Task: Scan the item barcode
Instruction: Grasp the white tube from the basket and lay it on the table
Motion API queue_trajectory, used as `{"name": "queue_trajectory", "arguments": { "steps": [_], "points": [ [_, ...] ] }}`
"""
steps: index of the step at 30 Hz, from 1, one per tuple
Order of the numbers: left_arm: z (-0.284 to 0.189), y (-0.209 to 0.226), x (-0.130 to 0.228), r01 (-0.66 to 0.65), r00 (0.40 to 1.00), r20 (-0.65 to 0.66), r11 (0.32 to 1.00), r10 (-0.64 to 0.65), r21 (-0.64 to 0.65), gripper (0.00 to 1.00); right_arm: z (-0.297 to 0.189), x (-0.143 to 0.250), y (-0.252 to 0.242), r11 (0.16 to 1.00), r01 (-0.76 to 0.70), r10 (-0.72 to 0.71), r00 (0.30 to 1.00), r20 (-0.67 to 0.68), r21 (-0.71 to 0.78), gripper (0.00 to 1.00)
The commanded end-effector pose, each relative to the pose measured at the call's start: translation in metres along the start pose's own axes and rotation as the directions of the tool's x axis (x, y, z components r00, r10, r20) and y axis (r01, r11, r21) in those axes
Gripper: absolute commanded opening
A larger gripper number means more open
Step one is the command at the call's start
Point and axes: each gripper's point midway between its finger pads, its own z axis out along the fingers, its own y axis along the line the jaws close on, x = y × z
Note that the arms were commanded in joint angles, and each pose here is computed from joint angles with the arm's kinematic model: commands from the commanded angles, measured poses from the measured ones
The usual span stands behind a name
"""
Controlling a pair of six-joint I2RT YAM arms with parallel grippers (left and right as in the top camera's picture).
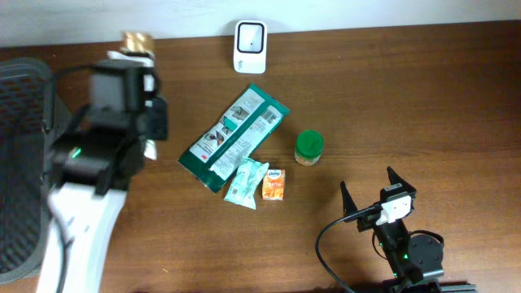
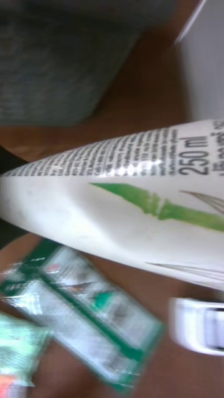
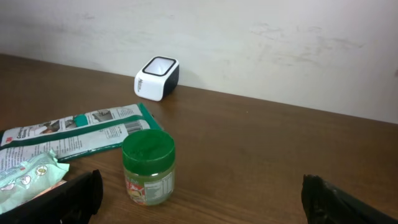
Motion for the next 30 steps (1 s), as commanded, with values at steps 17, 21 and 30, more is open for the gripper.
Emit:
{"name": "queue_trajectory", "arguments": {
  "steps": [17,21,30],
  "points": [
    [0.182,-0.085,0.159,-0.157,0.714,-0.681,0.985,0.161,0.067,0.52,0.0,0.002,0.0,1.0,-0.004,0.004,1.0,-0.002,0.0,0.98],
    [0.179,-0.09,0.137,-0.135,0.757,-0.636,0.988,0.152,0.075,0.57,0.0,0.002,0.0,1.0,-0.004,0.004,1.0,-0.002,0.0,0.98],
    [0.108,-0.086,0.029,-0.025,0.928,-0.315,0.879,0.197,0.475,0.88,0.0,0.002,0.0,1.0,-0.004,0.004,1.0,-0.002,0.0,0.98]
  ]
}}
